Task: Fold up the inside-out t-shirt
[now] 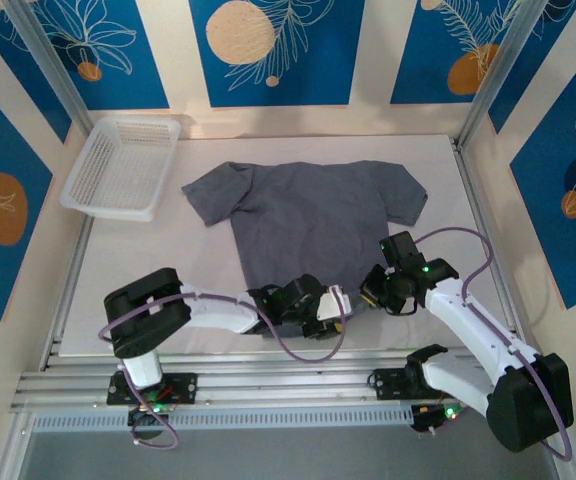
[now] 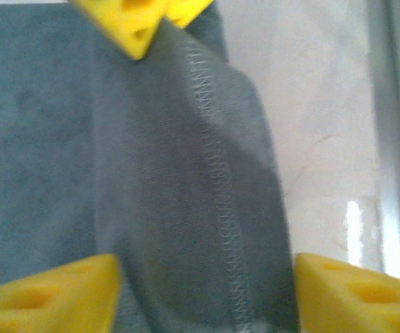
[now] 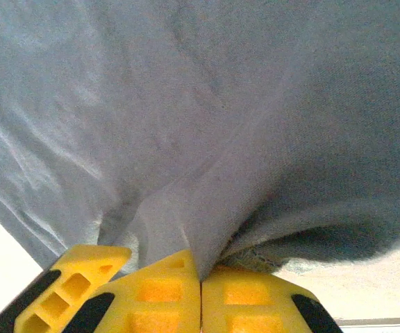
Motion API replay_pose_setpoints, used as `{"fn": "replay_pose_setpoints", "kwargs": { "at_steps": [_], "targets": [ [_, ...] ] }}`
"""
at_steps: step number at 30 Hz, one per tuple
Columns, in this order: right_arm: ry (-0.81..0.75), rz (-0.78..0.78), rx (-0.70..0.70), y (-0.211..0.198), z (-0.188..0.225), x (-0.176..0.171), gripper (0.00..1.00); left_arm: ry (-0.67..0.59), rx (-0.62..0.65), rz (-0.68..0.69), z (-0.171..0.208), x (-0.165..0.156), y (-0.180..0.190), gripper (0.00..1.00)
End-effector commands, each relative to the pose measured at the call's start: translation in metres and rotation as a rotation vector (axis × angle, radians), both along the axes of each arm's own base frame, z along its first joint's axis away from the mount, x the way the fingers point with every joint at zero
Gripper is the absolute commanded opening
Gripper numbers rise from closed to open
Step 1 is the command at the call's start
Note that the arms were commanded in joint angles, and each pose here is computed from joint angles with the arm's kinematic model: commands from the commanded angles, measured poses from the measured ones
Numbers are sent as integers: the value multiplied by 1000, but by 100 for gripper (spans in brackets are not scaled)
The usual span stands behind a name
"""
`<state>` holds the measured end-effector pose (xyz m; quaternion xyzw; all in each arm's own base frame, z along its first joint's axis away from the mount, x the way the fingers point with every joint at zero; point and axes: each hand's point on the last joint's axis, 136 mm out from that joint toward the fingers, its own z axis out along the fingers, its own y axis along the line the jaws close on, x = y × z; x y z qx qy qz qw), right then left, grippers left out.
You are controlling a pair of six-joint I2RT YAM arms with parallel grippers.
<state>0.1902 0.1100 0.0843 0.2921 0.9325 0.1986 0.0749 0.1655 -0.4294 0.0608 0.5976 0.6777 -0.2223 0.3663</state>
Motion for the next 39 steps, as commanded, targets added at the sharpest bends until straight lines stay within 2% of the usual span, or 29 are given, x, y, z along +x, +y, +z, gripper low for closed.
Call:
{"fn": "replay_pose_setpoints", "kwargs": {
  "at_steps": [1, 5, 7, 11, 12, 15, 17, 19, 22, 23, 24, 26, 29, 31, 33, 35, 39],
  "targets": [
    [-7, 6, 16, 1, 5, 0, 7, -60, 15, 33, 7, 12, 5, 47],
    [-3, 5, 17, 1, 4, -1, 7, -32, -3, 30, 10, 9, 7, 46],
    [-2, 4, 16, 1, 3, -1, 7, -24, -2, 32, 8, 8, 8, 43],
    [-3, 3, 12, 0, 3, -1, 10, -20, -9, 48, 7, 11, 7, 8],
    [-4, 3, 8, -1, 3, -1, 14, -21, -16, 53, 9, 11, 6, 0],
    [-15, 9, -3, -3, 3, 0, 41, -2, -75, 65, 24, 14, 4, 0],
    [-49, 21, 4, -2, 8, 4, 53, 39, -116, 71, 36, 17, 1, 0],
    [-111, 47, 27, 1, 17, 9, 59, 79, -152, 71, 44, 18, -2, 0],
    [-288, 181, 121, 19, 39, 16, 69, 113, -193, 74, 56, 19, -7, 0],
    [-368, 242, 148, 24, 51, 17, 74, 126, -197, 80, 59, 22, -8, 0],
    [-465, 305, 152, 27, 66, 18, 75, 137, -202, 89, 64, 25, -8, 0],
    [-687, 382, 73, 22, 95, 27, 76, 157, -217, 108, 73, 31, -6, 0],
    [-1078, 436, -139, 6, 135, 48, 75, 184, -260, 120, 84, 39, -3, 0],
    [-1301, 514, -206, 14, 149, 51, 74, 204, -271, 132, 85, 45, 0, 0],
    [-1482, 709, -237, 36, 149, 38, 75, 220, -276, 147, 85, 50, 4, 0],
    [-1503, 902, -258, 52, 134, 23, 76, 232, -283, 159, 86, 54, 9, 0],
    [-1419, 1090, -295, 64, 107, 12, 79, 258, -298, 180, 85, 60, 22, 0]
  ]
}}
